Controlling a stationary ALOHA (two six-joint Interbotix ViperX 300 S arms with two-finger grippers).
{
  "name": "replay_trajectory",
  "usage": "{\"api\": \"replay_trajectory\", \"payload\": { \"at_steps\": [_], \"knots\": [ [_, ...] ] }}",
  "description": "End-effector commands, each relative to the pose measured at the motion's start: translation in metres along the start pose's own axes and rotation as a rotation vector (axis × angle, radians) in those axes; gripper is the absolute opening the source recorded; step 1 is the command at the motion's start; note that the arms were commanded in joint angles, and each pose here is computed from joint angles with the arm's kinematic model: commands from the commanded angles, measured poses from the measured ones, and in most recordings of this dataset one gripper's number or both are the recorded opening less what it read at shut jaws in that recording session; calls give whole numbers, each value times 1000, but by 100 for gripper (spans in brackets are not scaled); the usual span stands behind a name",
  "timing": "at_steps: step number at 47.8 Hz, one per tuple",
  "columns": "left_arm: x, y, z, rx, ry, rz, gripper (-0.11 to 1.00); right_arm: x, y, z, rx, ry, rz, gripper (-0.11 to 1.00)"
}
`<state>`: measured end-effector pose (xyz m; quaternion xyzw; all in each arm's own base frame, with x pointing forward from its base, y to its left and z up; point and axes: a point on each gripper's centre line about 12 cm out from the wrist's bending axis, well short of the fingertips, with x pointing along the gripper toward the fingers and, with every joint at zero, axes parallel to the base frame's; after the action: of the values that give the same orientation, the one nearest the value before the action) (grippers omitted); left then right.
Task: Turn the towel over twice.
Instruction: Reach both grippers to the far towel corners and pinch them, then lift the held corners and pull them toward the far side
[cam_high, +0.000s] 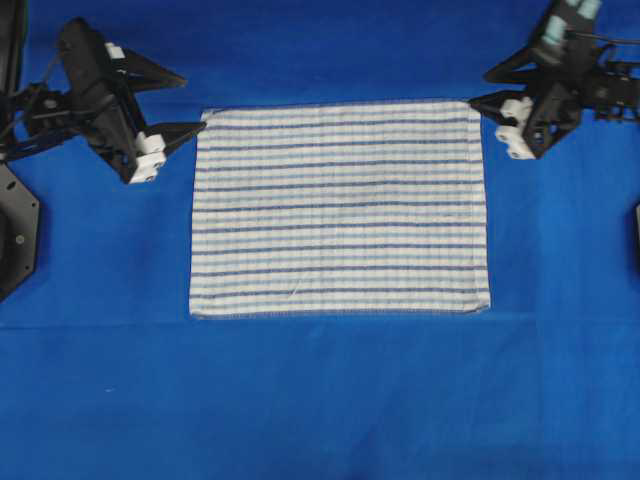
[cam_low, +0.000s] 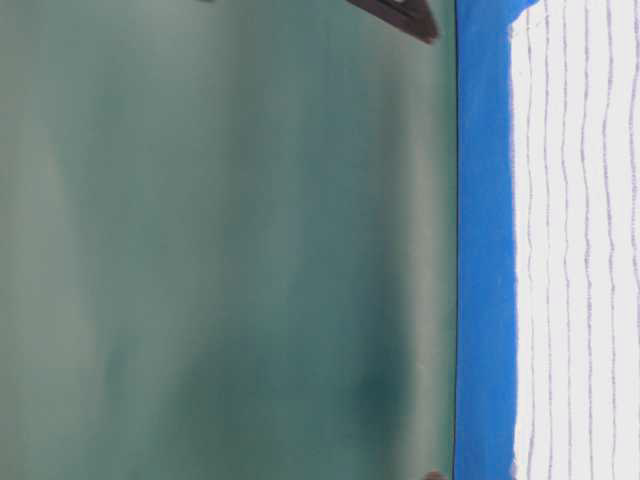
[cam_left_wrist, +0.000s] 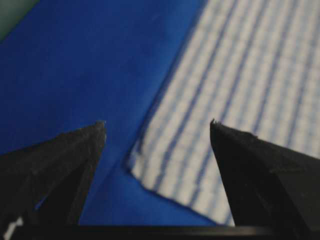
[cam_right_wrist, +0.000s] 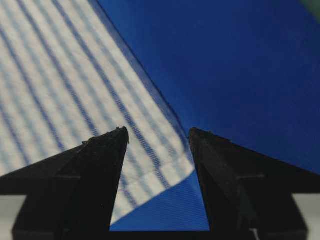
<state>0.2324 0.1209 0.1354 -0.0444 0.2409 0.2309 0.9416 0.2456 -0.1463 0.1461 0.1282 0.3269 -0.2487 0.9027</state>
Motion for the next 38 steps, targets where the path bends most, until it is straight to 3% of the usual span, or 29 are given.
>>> {"api": "replay_trajectory", "payload": {
  "at_steps": [1, 9, 30, 34, 38],
  "knots": [
    [12, 7, 1, -8, 1, 22, 81, 11, -7, 6, 9, 4, -13, 62],
    [30, 15, -13, -23, 63, 45, 79, 29, -19, -5, 24, 69, -39, 62],
    [49, 16, -32, -25, 134, 47, 78, 49, -25, -24, 42, 127, -28, 60],
    [50, 16, -34, -24, 147, 46, 74, 49, -26, -24, 41, 129, -32, 56],
    [49, 15, -36, -25, 163, 45, 57, 49, -26, -25, 38, 131, -31, 45]
  ]
}}
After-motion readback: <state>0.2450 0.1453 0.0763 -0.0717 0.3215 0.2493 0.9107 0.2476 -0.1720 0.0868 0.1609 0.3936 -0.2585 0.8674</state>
